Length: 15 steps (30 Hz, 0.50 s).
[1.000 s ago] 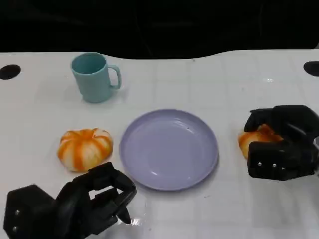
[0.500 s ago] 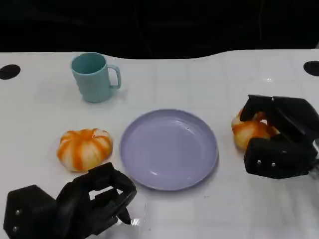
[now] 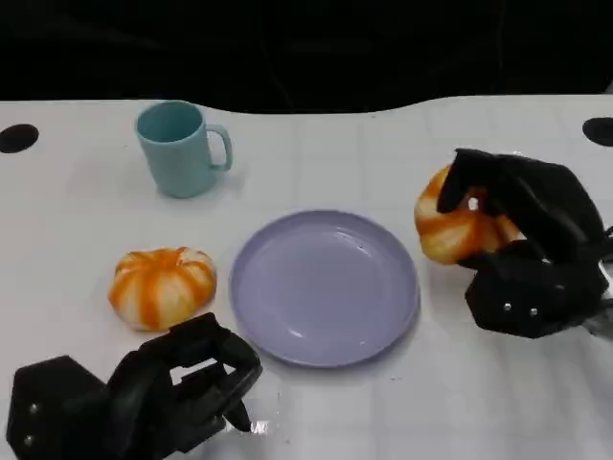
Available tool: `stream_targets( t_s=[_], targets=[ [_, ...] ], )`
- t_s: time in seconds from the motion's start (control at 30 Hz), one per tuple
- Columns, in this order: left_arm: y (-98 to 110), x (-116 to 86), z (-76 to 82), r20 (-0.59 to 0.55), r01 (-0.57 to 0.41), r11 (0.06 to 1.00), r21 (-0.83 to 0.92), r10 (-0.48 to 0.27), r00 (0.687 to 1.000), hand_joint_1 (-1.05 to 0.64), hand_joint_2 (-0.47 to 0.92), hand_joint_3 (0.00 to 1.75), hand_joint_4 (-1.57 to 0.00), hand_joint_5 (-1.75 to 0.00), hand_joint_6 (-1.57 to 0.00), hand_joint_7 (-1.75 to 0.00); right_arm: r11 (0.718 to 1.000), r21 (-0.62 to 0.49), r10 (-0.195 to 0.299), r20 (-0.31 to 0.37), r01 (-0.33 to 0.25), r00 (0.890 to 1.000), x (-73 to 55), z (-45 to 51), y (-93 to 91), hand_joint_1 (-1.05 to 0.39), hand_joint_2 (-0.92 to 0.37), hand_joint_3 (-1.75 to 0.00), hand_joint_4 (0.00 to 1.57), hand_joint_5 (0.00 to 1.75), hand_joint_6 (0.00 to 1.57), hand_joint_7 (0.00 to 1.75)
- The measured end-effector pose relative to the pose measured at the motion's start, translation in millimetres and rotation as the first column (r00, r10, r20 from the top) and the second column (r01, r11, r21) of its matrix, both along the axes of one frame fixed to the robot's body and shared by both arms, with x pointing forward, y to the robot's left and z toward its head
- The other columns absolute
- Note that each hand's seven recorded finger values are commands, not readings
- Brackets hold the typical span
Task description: Grasp the bread from the table and place it into the plate.
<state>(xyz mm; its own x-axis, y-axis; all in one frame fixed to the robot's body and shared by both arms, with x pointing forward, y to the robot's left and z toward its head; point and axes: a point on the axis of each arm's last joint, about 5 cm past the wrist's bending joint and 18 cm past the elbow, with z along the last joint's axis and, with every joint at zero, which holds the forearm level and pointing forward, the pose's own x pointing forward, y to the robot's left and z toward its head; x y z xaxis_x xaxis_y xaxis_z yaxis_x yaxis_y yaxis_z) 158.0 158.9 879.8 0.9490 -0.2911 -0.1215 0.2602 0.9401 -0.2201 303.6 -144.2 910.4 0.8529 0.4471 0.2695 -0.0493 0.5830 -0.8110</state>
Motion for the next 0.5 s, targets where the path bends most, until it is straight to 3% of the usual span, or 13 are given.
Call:
stream_targets(
  t_s=[0.23,0.5],
  targets=[
    [-0.3,0.0,-0.9,-0.005,-0.001,1.0,-0.002,0.001,1.0,-0.5,0.92,0.28,-0.74,-1.75,-0.74,-1.39,0.988,0.03,0.151,0.001,-0.151,0.989,-3.1,14.7,21.2,0.05,-0.28,-1.41,0.95,1.75,0.75,1.73],
    [-0.6,0.0,-1.2,-0.007,-0.003,1.0,-0.003,0.003,1.0,-0.51,0.92,0.28,-0.74,-1.75,-0.74,-1.39,0.963,0.027,0.27,-0.019,-0.269,0.963,-8.3,16.8,42.5,-0.02,-0.24,-1.44,0.98,1.75,0.78,1.7]
  ],
)
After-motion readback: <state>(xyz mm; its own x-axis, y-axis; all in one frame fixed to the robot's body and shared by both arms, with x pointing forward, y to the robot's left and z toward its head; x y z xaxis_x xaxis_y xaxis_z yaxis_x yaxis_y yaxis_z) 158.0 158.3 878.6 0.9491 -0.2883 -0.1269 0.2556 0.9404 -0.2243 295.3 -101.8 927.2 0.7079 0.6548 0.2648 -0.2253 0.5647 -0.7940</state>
